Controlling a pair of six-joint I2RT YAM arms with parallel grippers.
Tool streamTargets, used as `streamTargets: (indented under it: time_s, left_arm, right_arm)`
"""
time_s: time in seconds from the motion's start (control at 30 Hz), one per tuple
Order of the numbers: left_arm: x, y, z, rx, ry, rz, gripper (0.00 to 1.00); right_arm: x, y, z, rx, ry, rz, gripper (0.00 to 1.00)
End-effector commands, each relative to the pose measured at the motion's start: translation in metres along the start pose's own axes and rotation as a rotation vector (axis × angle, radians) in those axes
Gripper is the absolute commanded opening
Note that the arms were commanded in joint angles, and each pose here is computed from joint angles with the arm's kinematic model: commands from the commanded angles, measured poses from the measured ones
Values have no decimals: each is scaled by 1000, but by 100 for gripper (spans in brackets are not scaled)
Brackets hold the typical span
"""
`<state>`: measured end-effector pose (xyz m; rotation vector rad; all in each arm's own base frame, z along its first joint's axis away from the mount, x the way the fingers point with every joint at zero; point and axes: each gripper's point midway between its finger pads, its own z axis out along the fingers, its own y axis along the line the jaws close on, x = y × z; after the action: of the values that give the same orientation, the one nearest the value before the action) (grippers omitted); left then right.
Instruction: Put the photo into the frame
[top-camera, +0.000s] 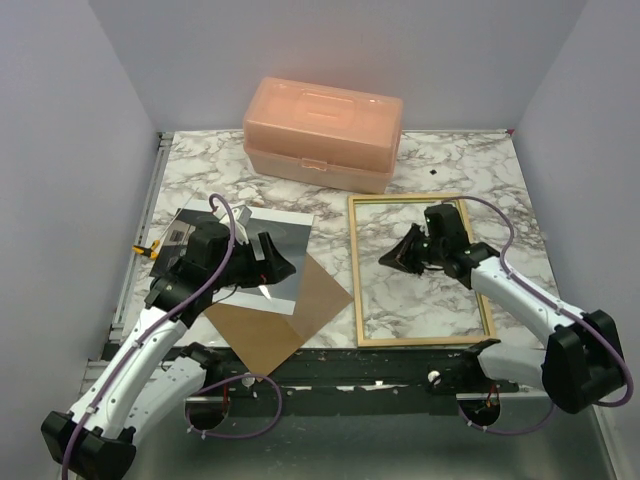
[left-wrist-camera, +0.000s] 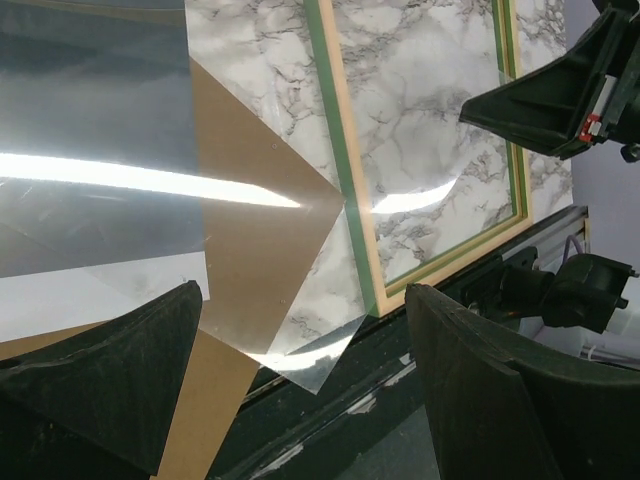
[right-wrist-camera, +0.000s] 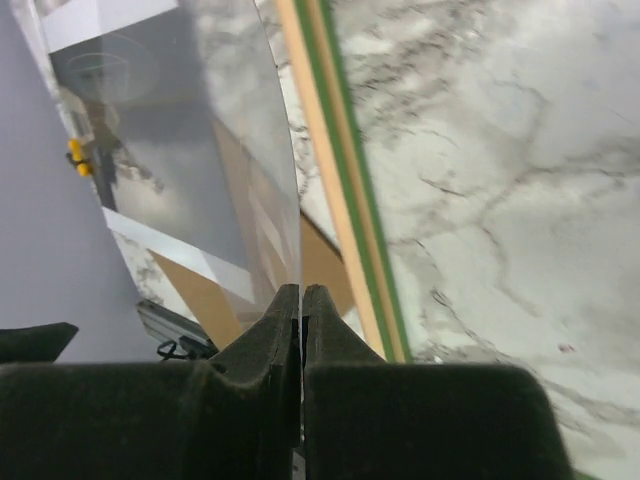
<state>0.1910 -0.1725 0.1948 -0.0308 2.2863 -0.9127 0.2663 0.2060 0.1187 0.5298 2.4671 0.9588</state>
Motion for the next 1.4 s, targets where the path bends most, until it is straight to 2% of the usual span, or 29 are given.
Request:
streamTargets:
  time_s: [0.0, 0.03, 0.17, 0.23, 0.27, 0.43, 0.7, 0.9, 1.13, 1.37]
  left_arm:
    - [0, -3, 5, 35, 6, 9, 85]
    - [0, -3, 5, 36, 5, 10, 85]
    - [3, 0, 8, 27, 15, 5, 85]
    - [5, 3, 9, 16, 22, -2, 85]
    - [6, 5, 9, 8, 26, -7, 84]
    - [16, 22, 14, -69, 61, -45, 84]
    - [45, 59, 25, -236, 163, -145, 84]
    - [71, 78, 35, -288, 208, -235, 84]
    - [92, 83, 52, -248, 251, -316, 84]
    - [101, 90, 60, -250, 267, -336, 84]
  right_arm:
    - [13, -53, -15, 204, -8, 26, 4]
    - [14, -57, -17, 219, -8, 28, 10]
    - [14, -70, -21, 290, -10, 15, 64]
    - [10, -72, -23, 320, -23, 1, 80]
    - [6, -71, -24, 326, -32, -16, 84]
    - [-14, -58, -21, 324, -65, -96, 87]
    - [-41, -18, 9, 187, -27, -320, 87]
    - [-51, 1, 42, 89, 71, -373, 85]
    - [-57, -9, 84, 118, 161, -381, 85]
    - [-41, -8, 117, 3, 258, -344, 80]
